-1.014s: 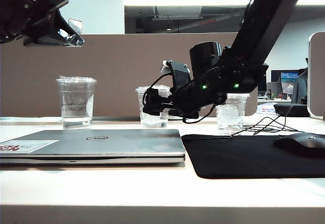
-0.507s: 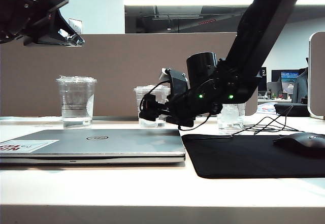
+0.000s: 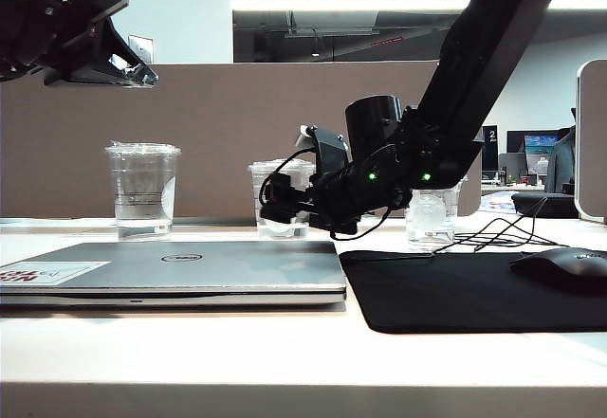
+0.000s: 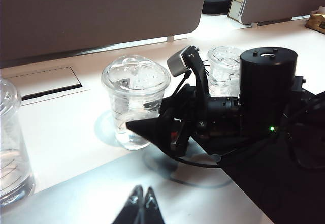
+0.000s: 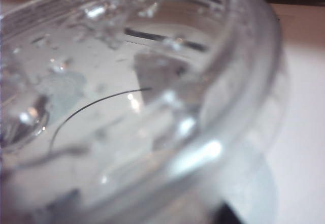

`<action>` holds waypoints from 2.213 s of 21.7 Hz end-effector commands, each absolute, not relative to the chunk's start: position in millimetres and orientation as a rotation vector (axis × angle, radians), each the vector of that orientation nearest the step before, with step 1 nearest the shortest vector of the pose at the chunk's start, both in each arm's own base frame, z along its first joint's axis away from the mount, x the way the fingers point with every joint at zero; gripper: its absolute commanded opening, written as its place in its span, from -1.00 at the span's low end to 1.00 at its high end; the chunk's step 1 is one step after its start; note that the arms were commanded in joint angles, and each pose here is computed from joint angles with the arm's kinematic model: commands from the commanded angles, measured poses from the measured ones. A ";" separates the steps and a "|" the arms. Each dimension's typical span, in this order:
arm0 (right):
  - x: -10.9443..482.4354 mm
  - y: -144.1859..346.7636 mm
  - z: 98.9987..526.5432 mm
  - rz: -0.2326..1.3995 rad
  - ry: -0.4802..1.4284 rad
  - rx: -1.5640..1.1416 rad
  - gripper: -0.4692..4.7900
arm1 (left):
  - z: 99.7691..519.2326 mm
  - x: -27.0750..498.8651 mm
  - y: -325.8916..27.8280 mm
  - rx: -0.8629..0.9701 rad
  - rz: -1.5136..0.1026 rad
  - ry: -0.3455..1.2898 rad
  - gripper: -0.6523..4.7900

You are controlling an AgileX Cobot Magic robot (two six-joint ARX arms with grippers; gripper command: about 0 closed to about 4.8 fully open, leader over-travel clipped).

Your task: Pick up the coffee cup on the middle and place it on the right side of the laptop.

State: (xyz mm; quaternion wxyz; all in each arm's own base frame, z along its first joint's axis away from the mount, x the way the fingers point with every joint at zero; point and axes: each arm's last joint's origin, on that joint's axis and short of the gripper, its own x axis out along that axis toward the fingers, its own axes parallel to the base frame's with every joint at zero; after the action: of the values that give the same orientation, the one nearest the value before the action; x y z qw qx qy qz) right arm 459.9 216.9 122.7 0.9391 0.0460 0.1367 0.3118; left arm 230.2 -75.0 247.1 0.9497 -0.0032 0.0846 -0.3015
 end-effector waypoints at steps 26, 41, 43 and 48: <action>409.0 187.1 182.8 0.676 0.147 0.119 0.22 | 250.0 230.2 -75.1 -0.009 -0.618 0.154 -0.78; 293.7 115.7 153.7 0.484 0.176 0.111 0.22 | 250.3 230.2 -75.0 -0.009 -0.615 0.151 -0.78; 285.7 112.6 147.0 0.484 0.178 0.111 0.22 | 250.3 230.3 -75.0 -0.009 -0.615 0.151 -0.78; 281.1 111.3 143.0 0.486 0.180 0.099 0.22 | 250.3 230.2 -75.0 -0.009 -0.615 0.151 -0.78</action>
State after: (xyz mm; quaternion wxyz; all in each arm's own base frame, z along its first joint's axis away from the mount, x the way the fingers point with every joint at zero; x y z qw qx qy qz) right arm 279.8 111.0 136.0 0.9628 0.0495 0.1172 0.2383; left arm 230.2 -74.9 247.2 0.9499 -0.0032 0.0844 -0.3010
